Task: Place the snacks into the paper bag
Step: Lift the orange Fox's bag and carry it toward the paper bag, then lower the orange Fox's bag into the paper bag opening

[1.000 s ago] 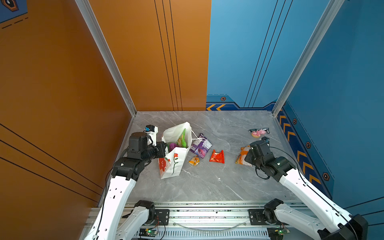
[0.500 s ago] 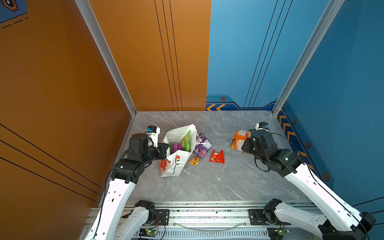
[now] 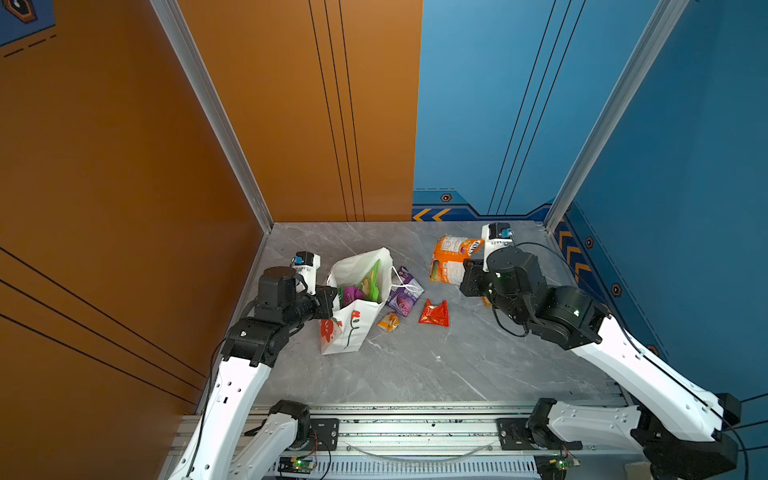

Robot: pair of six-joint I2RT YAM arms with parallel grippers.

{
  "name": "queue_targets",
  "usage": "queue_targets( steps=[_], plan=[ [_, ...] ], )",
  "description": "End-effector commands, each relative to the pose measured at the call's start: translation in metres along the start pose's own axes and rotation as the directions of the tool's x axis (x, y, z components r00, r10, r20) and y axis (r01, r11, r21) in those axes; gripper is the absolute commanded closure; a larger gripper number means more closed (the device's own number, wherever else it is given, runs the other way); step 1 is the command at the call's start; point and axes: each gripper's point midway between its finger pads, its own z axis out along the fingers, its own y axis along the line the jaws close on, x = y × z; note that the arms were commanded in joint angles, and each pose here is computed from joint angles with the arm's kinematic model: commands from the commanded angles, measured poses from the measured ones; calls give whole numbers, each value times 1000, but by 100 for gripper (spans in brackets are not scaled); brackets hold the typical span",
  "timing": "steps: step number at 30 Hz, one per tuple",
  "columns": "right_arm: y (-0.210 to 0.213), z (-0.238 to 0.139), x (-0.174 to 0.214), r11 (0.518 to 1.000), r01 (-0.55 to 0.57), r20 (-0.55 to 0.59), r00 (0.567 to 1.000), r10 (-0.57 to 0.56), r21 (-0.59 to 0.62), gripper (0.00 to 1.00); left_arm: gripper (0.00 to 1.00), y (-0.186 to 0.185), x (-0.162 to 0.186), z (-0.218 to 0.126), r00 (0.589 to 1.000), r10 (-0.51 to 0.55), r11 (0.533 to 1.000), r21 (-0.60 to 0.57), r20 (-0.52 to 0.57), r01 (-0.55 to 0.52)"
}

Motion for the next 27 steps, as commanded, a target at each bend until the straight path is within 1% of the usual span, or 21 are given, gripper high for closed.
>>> queue_targets(
  steps=[1, 6, 10, 14, 22, 27],
  plan=[
    [21, -12, -29, 998, 50, 92, 995, -47, -30, 100, 100, -16, -12, -6, 997, 46, 996, 70, 57, -50],
    [62, -14, -37, 988, 91, 111, 991, -77, -127, 100, 100, -16, -11, -5, 997, 47, 996, 70, 55, -50],
    [96, -1, -28, 971, 117, 69, 992, -105, -210, 100, 100, -16, -12, -6, 997, 48, 996, 72, 57, -52],
    [120, 10, -12, 951, 144, 15, 989, -146, -273, 100, 100, -18, -11, -7, 997, 53, 995, 78, 57, -57],
    [136, 21, 14, 930, 201, -57, 972, -229, -308, 100, 100, -23, -11, -8, 997, 58, 993, 104, 56, -64],
    [144, 23, 37, 904, 246, -118, 946, -303, -349, 100, 100, -27, -12, -10, 996, 59, 989, 130, 60, -66]
  ],
)
